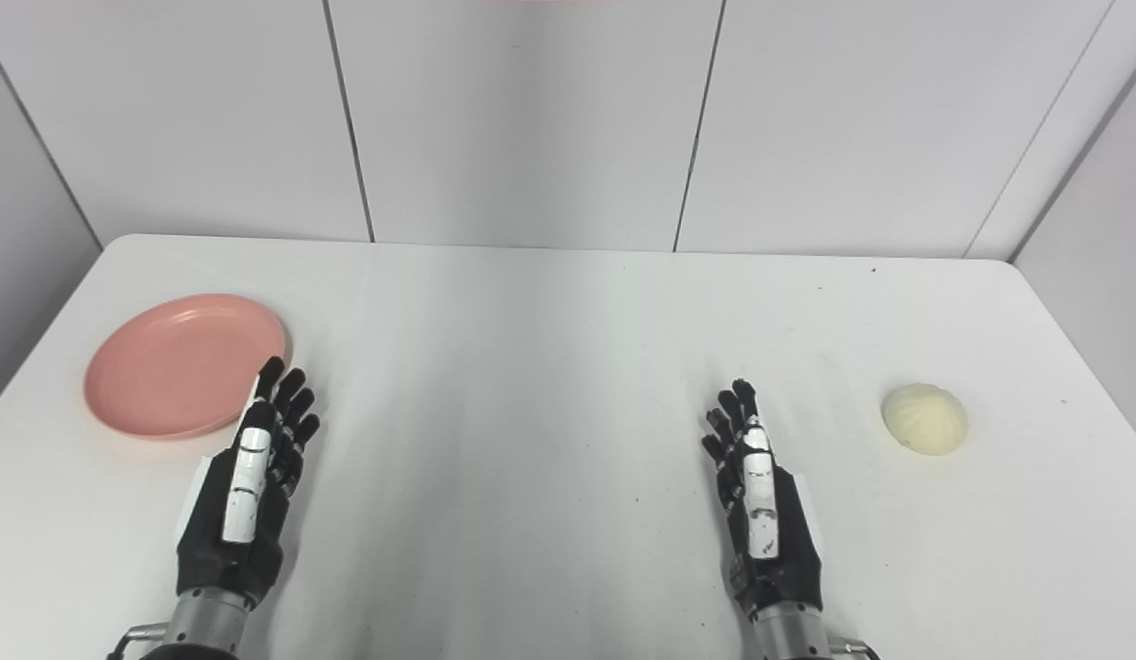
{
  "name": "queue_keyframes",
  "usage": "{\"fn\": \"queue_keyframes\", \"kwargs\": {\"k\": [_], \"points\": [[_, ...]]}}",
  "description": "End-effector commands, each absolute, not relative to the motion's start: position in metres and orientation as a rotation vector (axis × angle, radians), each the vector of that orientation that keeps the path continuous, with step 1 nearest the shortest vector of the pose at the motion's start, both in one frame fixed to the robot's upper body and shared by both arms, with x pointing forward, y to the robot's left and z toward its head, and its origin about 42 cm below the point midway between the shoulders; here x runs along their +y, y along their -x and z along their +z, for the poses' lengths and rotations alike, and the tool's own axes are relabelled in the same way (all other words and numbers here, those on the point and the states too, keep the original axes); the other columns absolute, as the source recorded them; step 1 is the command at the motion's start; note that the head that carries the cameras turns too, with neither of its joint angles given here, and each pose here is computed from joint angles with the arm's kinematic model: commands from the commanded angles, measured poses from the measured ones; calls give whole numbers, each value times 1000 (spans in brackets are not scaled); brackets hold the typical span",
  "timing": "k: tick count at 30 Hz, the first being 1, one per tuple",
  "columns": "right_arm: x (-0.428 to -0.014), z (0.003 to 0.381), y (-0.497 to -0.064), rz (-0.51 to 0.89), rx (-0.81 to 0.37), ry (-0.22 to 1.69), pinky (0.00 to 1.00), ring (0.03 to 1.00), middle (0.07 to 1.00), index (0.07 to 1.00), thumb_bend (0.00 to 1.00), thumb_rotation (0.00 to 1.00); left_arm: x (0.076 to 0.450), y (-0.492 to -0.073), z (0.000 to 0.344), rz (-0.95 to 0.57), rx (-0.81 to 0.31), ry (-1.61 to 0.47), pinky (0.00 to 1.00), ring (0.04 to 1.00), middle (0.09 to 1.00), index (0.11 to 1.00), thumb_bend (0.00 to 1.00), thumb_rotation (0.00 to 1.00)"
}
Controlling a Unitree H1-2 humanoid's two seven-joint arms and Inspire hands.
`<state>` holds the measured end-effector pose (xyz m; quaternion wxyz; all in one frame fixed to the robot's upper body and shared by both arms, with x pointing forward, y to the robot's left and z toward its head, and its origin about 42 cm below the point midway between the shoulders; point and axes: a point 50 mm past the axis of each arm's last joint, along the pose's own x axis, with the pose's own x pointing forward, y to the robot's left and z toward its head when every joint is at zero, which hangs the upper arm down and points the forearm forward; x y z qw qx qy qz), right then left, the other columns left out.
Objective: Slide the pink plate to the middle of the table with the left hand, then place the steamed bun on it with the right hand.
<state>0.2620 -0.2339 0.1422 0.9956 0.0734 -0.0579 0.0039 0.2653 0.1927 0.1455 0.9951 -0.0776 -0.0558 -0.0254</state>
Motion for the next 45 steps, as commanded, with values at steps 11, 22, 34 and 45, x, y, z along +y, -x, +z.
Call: {"fn": "queue_keyframes", "kwargs": {"k": [11,22,34,45], "points": [[-254,140,-272,32,-138,-122,1000,985,1000,1000,750,1000,169,-274,145,-73,-180,152,1000,1000,999,1000,648,906],[-265,128,-275,32,-125,-127,1000,990,1000,1000,751,1000,156,-276,135,-88,-194,134,1000,1000,1000,1000,678,906],[-266,123,-275,35,-112,-135,1000,979,1000,1000,749,1000,151,-278,125,-88,-192,140,1000,1000,1000,1000,652,927],[-262,122,-277,35,-105,-145,1000,961,984,1000,767,1000,152,-279,122,-80,-201,145,1000,1000,1000,1000,666,928]]}}
